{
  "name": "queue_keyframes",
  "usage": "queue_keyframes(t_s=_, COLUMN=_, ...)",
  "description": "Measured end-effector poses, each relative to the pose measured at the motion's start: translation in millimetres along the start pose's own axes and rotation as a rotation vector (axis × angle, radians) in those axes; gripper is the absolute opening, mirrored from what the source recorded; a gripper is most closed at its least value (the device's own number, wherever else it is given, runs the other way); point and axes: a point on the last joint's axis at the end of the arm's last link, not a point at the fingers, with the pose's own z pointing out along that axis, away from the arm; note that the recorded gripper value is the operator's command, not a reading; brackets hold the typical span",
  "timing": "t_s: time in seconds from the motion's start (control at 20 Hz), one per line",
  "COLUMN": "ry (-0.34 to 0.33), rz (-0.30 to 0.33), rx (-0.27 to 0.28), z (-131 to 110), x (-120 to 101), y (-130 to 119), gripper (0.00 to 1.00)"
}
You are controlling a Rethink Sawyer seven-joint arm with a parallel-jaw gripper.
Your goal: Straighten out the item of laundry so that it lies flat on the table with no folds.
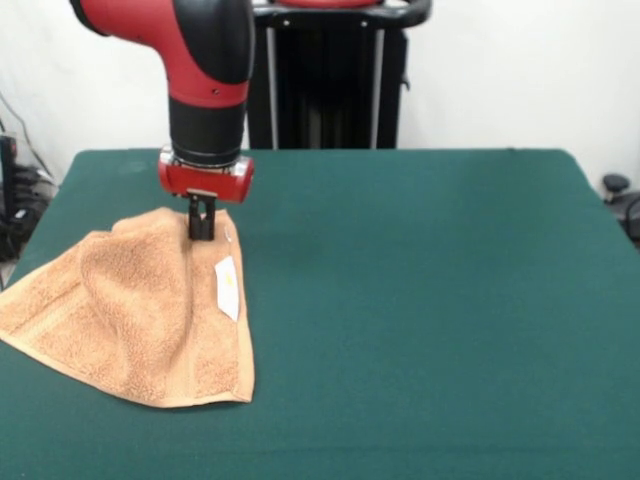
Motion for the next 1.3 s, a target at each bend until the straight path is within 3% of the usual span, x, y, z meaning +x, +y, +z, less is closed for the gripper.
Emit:
queue_keyframes(t_s=0.95, ry=-0.003, rz=0.088, rx=-0.019, z=-1, x=-12, y=12, gripper=0.0)
queue_keyframes(t_s=1.2, ry=-0.019, rz=0.098, rx=-0.026, z=-4, x=-23, y=36, gripper=0.0)
queue_keyframes(t_s=1.3, ry=-0.03, rz=0.086, rx=-0.025, z=-7, x=-29, y=62, gripper=0.0)
